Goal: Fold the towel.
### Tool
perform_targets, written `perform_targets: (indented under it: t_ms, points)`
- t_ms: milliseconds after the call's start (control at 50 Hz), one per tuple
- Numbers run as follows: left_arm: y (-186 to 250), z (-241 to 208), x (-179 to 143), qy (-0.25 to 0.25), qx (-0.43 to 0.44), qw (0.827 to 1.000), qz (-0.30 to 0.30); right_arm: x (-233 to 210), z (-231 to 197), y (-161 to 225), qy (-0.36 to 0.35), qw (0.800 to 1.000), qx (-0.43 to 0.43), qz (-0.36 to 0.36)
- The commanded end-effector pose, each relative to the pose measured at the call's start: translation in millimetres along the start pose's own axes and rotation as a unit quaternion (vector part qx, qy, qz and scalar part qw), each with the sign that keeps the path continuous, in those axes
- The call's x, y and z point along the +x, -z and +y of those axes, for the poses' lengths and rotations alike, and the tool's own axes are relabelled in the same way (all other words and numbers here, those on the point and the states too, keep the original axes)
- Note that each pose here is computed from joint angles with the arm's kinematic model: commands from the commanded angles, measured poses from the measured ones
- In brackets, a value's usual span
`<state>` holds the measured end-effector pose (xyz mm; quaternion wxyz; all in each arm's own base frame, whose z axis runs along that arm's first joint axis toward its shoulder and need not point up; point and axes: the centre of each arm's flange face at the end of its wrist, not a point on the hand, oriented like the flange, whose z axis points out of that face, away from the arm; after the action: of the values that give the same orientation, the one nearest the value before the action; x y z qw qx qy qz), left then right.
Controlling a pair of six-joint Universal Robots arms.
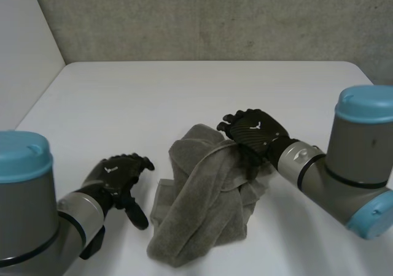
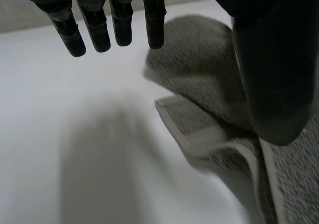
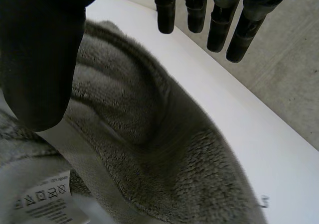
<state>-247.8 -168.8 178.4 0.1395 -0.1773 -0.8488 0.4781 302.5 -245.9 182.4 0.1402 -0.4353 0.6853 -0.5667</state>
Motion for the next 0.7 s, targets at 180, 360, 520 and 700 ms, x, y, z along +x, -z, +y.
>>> perform_targets:
  t_ms: [180,360,520,700]
  points:
    - [-16,27,19,0.02,-0.056,0.998,0.024,0,21,-21,0.01,0.999,0.022,0.028]
    - [-25,36,26,0.015,-0.072,0.997,0.032,1,26,-27,0.013,0.999,0.029,0.034]
    - [-29,35,28,0.02,-0.069,0.997,0.034,3,25,-25,0.023,0.999,0.026,0.031]
    - [-27,30,39,0.077,-0.073,0.991,0.083,9,13,-13,0.056,0.997,0.021,0.038]
